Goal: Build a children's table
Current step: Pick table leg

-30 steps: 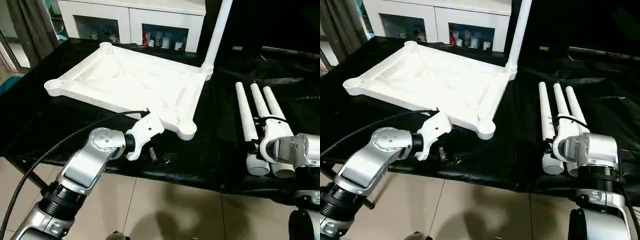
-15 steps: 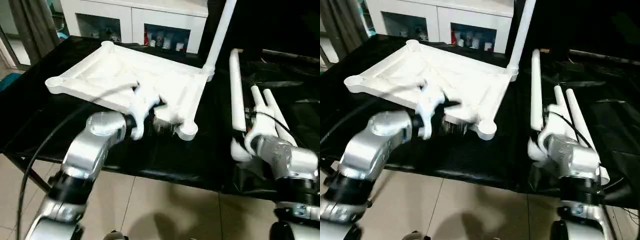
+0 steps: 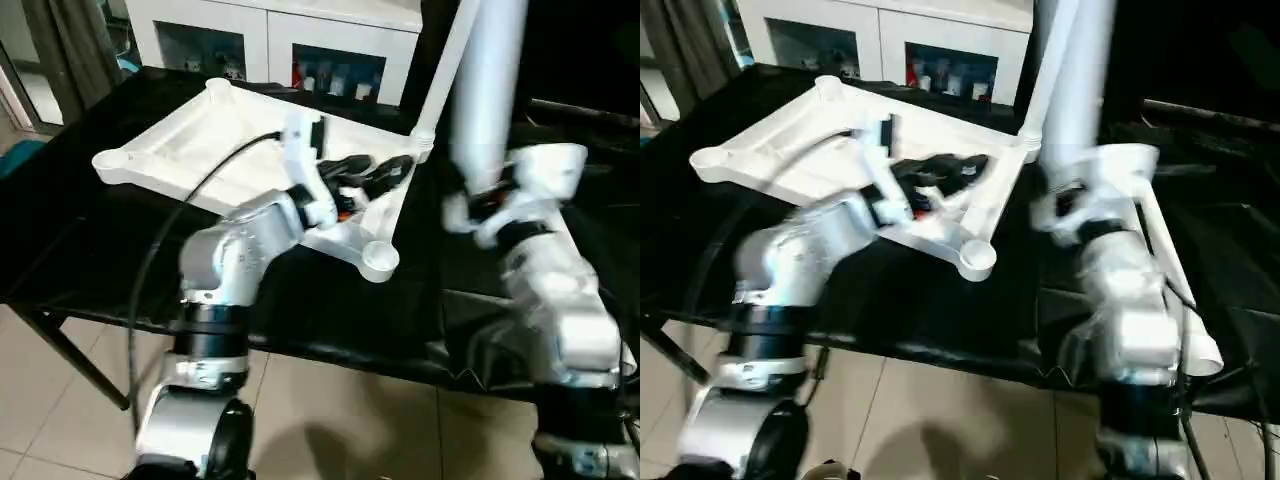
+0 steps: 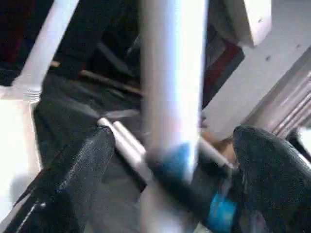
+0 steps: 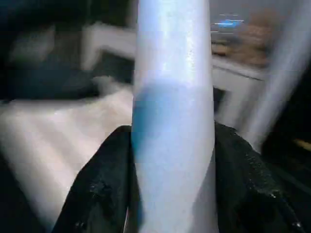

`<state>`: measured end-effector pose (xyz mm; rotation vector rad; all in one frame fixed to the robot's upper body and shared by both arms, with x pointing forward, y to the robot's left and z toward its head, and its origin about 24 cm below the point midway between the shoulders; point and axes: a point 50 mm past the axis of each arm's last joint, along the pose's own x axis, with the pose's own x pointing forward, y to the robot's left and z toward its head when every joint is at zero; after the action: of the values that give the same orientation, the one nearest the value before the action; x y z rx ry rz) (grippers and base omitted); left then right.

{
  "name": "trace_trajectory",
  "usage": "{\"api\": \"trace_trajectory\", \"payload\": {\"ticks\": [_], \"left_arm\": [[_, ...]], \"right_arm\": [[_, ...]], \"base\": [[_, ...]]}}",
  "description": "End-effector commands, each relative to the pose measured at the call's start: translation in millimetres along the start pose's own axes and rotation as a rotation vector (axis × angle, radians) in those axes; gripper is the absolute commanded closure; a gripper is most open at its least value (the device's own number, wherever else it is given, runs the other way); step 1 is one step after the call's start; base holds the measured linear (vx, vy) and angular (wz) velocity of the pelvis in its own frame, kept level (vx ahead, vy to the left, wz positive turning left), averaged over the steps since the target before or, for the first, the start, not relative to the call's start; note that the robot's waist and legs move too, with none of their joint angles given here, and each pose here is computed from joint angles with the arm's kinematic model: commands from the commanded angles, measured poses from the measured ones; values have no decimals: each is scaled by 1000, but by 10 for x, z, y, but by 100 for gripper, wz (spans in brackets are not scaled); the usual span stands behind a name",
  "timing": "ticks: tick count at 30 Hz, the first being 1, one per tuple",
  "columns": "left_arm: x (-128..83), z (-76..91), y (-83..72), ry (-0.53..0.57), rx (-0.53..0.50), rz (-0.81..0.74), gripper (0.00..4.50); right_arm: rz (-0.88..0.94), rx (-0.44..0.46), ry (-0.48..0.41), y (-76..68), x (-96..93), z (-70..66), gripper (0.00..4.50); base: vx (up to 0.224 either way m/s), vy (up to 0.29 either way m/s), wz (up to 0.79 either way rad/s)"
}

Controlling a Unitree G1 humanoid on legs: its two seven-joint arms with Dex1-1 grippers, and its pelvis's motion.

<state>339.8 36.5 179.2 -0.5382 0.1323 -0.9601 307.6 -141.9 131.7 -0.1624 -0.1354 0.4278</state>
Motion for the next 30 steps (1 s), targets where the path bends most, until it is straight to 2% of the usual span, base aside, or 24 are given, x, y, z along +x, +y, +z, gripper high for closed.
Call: {"api": "trace_trajectory", "payload": {"ticks": [1,7,10,16,18,20,22,26,30], "left_arm": [[45,24,-11,-6,-33,13,0],[48,67,-49,-53,-106,-9,0],[45,80,-24,-67,-139,40,0],[75,66,62,-64,-204,144,0],[94,16,44,-49,-211,153,37],[104,-3,33,-47,-220,158,37],[120,-31,18,-43,-228,162,73],[154,-95,-2,-27,-245,180,104],[158,-84,-4,-32,-250,181,130]], "right_arm": [[81,-76,-26,126,4,46,259],[117,-113,17,221,25,-31,259],[125,-188,46,253,44,-69,259],[75,-210,101,250,68,-168,259],[72,-224,108,284,81,-176,259],[75,-237,108,300,88,-176,259],[75,-239,108,317,97,-175,259],[85,-249,91,362,129,-151,259],[93,-248,86,381,137,-142,259]], "base": [[0,0,0],[0,0,0],[0,0,0],[0,0,0],[0,0,0],[0,0,0],[0,0,0],[0,0,0],[0,0,0]]}}
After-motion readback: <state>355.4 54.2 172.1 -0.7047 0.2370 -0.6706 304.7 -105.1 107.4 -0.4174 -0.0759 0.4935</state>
